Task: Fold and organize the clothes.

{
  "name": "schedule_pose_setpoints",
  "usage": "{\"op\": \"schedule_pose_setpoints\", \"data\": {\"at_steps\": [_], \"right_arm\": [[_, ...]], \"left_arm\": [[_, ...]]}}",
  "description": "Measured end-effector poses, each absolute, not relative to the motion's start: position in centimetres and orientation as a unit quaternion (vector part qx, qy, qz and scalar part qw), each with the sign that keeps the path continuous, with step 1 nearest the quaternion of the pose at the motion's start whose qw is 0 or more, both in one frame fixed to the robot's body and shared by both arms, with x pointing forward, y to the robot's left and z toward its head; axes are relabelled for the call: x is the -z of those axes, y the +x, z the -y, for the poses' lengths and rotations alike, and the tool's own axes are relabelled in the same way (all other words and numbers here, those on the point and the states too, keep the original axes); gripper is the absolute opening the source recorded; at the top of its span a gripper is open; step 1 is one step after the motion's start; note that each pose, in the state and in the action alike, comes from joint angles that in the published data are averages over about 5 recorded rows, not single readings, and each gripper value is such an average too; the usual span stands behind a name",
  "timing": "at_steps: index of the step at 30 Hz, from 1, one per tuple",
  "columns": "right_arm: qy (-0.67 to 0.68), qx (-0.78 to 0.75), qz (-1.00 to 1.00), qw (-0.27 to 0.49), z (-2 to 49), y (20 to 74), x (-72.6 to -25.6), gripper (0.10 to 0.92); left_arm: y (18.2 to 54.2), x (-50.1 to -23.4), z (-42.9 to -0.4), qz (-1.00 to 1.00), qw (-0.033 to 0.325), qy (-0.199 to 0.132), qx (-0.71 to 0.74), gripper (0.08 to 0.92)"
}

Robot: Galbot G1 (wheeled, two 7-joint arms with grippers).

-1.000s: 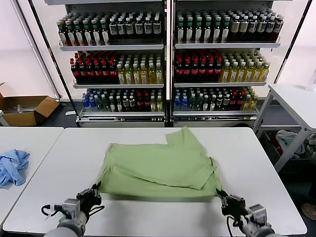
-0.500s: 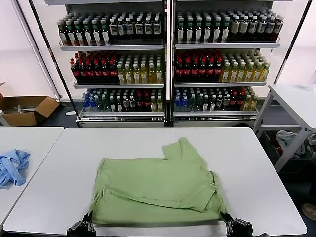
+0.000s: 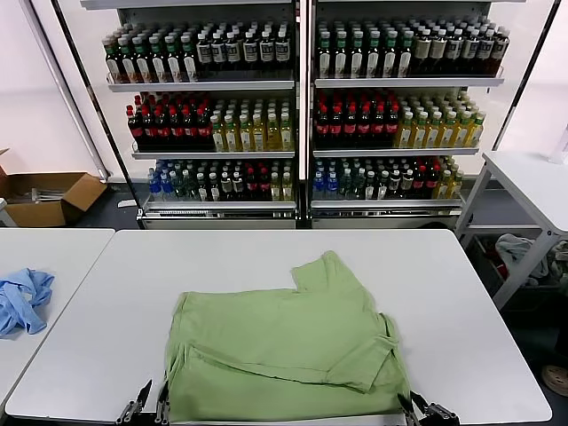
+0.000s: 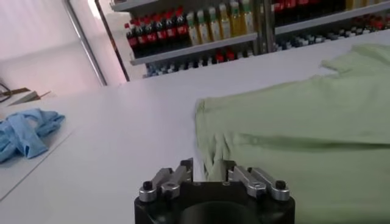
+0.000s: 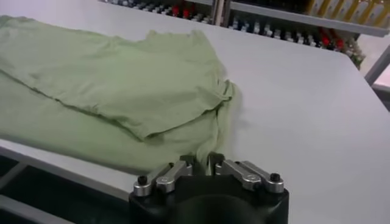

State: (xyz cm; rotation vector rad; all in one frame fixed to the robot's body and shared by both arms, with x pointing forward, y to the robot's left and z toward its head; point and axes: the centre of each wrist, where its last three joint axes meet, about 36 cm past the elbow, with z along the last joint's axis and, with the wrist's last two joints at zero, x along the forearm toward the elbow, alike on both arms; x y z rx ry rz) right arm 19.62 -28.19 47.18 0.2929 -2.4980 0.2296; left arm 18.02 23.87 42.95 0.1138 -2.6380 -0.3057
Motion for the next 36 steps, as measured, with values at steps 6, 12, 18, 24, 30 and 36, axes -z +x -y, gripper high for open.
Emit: {"op": "schedule_pose_setpoints", "data": {"at_steps": [6, 12, 18, 24, 30, 36], "right_arm": [[0.108, -0.081, 0.953, 0.269, 28.1, 20.7, -50.1, 0.613], [0.113, -0.075, 0.964, 0.228, 28.5, 23.8, -52.1, 0.778], [0.118, -0.059, 0.972, 0.194, 29.4, 29.4, -51.9, 0.822], [0.129, -0.035, 0.975, 0.180, 29.4, 37.1, -50.5, 0.823], [0.149, -0.023, 0.971, 0.186, 27.9, 44.9, -48.9, 0.823], [0.161, -0.019, 0.966, 0.202, 26.0, 51.1, -47.8, 0.823]], "left_arm": [[18.9, -44.8, -23.9, 0.970, 0.209, 0.037, 0.115, 0.609], [21.1, -47.5, -23.7, 0.979, 0.179, 0.014, 0.097, 0.773], [24.6, -48.3, -23.8, 0.984, 0.165, -0.016, 0.069, 0.822], [29.6, -47.4, -24.8, 0.982, 0.176, -0.037, 0.053, 0.823], [34.6, -46.5, -26.5, 0.977, 0.199, -0.048, 0.056, 0.823], [38.5, -46.0, -27.9, 0.972, 0.221, -0.056, 0.060, 0.823]]}}
